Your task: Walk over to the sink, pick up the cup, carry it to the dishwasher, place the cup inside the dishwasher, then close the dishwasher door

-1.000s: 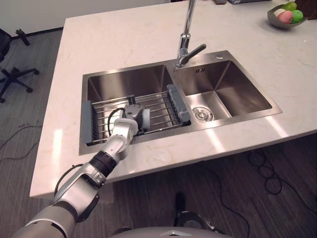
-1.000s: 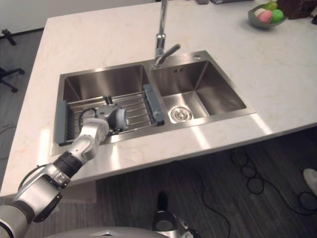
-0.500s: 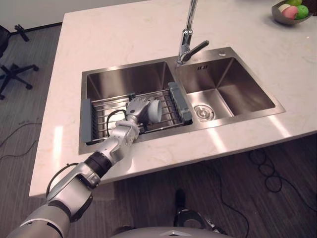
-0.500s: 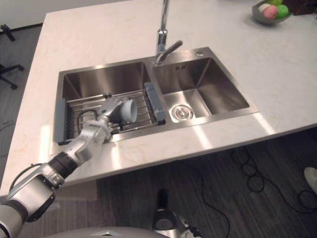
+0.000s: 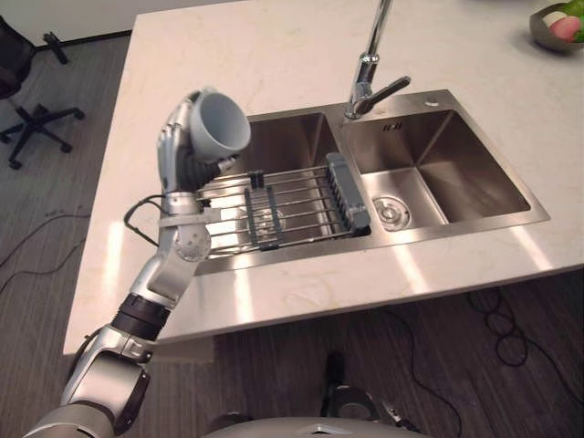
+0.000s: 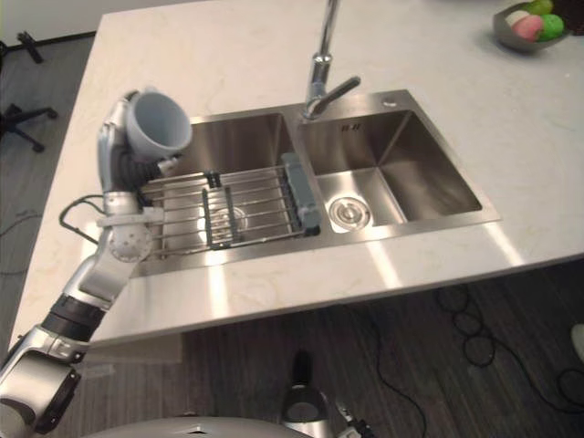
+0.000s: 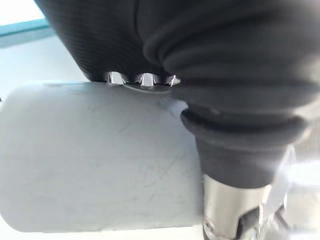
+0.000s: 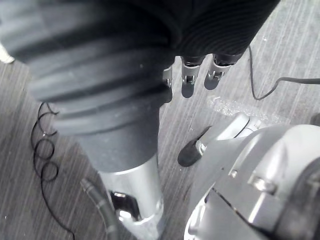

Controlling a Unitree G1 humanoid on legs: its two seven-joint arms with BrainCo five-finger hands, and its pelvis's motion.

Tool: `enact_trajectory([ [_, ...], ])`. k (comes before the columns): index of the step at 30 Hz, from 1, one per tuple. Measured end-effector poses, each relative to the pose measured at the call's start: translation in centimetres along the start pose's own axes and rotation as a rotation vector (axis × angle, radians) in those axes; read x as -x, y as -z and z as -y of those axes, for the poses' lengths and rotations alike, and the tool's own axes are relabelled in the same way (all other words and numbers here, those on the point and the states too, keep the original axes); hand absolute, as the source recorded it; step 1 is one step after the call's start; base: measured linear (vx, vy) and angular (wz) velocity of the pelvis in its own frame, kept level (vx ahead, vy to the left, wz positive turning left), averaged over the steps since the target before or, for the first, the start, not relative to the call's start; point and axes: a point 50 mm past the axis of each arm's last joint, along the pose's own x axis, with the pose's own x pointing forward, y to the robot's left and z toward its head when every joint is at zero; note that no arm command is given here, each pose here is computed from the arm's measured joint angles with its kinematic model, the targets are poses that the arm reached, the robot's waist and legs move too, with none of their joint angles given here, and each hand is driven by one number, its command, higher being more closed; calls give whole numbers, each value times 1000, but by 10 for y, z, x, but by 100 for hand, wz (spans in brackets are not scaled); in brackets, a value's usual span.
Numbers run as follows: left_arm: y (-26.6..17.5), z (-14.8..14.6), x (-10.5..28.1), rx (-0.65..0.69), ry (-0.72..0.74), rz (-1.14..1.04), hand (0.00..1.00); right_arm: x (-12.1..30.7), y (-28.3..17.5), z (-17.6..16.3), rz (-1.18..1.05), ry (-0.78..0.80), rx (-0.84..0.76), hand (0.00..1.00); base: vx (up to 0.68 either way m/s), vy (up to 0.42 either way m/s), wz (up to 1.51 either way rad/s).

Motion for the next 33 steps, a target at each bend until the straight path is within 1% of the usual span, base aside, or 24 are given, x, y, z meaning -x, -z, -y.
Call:
enact_trajectory([
  [2, 8, -15, -3, 59, -90, -66, 100, 0, -1, -1, 7, -9, 35, 0, -43, 19, 24],
  [3, 11, -19, -4, 72, -114, -82, 100, 0, -1, 0, 8, -10, 42, 0, -56, 13, 37],
  [7, 18, -50, -4, 132, -298, -141, 100, 1, 8, 5, -22, -11, 49, 0, -55, -15, 32],
  [9, 28, -77, 0, 103, -424, -169, 100, 1, 8, 6, -22, -13, 90, 0, -82, -54, 19],
  [13, 37, -103, 13, 82, -531, -206, 100, 4, 13, 14, -34, 3, 126, 0, -94, -42, 32],
  [18, 44, -120, 45, 107, -594, -289, 100, 7, 19, 26, -45, 47, 118, 0, -135, -21, 57],
  [20, 46, -130, 57, 108, -617, -312, 100, 11, 25, 35, -49, 81, 77, 0, -179, -6, 64],
  [22, 49, -133, 65, 127, -644, -340, 100, 14, 31, 40, -55, 103, 32, 0, -99, -18, 107],
  [23, 49, -132, 68, 156, -658, -345, 100, 18, 39, 46, -72, 118, 18, 0, -37, -25, 140],
  [25, 49, -129, 70, 177, -658, -340, 100, 22, 51, 47, -101, 115, -3, 0, -24, -96, 180],
  [28, 53, -121, 74, 191, -631, -341, 100, 24, 55, 45, -119, 93, 36, 0, -50, -170, 135],
  [31, 57, -125, 83, 163, -623, -358, 100, 18, 40, 42, -121, 56, 157, 0, -86, -184, 58],
  [33, 62, -128, 96, 130, -599, -392, 100, 14, 29, 35, -114, 26, 241, 0, -114, -201, 74],
])
